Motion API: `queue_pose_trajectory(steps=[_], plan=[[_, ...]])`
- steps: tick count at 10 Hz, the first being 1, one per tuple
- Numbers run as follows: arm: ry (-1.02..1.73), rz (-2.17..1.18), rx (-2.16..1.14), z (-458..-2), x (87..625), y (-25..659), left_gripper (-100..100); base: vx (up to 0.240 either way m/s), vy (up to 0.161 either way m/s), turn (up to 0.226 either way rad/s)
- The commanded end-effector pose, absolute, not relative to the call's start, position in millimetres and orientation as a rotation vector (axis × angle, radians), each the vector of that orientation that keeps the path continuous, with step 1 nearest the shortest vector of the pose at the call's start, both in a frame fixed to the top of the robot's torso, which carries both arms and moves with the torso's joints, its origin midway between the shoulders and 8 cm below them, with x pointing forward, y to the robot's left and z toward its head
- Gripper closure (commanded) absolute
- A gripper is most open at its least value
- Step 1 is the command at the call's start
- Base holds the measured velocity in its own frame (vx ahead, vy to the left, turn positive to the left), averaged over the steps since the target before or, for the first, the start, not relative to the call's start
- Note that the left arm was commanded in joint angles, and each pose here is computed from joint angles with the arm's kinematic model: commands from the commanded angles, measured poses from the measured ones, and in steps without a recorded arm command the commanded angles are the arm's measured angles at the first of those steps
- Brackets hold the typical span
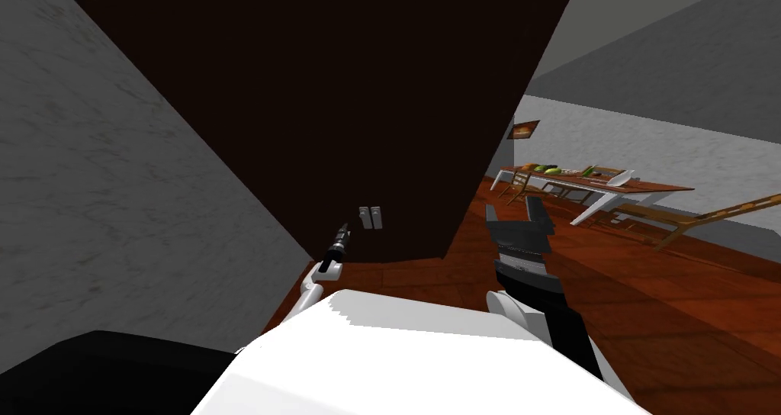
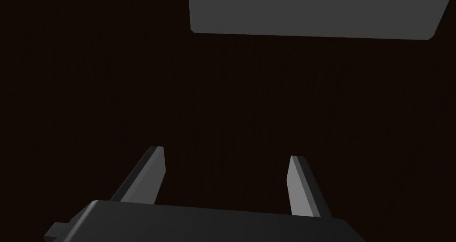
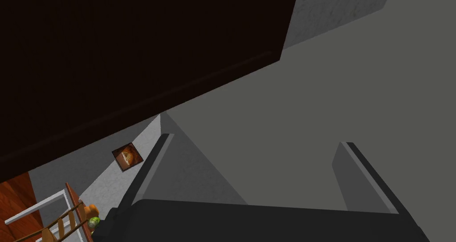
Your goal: Pull the door open
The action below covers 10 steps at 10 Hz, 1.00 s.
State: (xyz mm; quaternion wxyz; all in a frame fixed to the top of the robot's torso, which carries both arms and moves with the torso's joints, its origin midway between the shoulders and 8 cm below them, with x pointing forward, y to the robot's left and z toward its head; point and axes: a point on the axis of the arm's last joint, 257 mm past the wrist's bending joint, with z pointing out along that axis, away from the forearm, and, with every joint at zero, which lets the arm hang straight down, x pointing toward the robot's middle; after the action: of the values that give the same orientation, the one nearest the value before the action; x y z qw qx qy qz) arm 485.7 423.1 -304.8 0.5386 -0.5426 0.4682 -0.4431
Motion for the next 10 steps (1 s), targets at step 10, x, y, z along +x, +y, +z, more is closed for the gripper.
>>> queue_pose_trajectory(steps=[10], plan=[[1.091,-0.982,-1.31,-312,471,463,-100,0.034,0.042,0.029]])
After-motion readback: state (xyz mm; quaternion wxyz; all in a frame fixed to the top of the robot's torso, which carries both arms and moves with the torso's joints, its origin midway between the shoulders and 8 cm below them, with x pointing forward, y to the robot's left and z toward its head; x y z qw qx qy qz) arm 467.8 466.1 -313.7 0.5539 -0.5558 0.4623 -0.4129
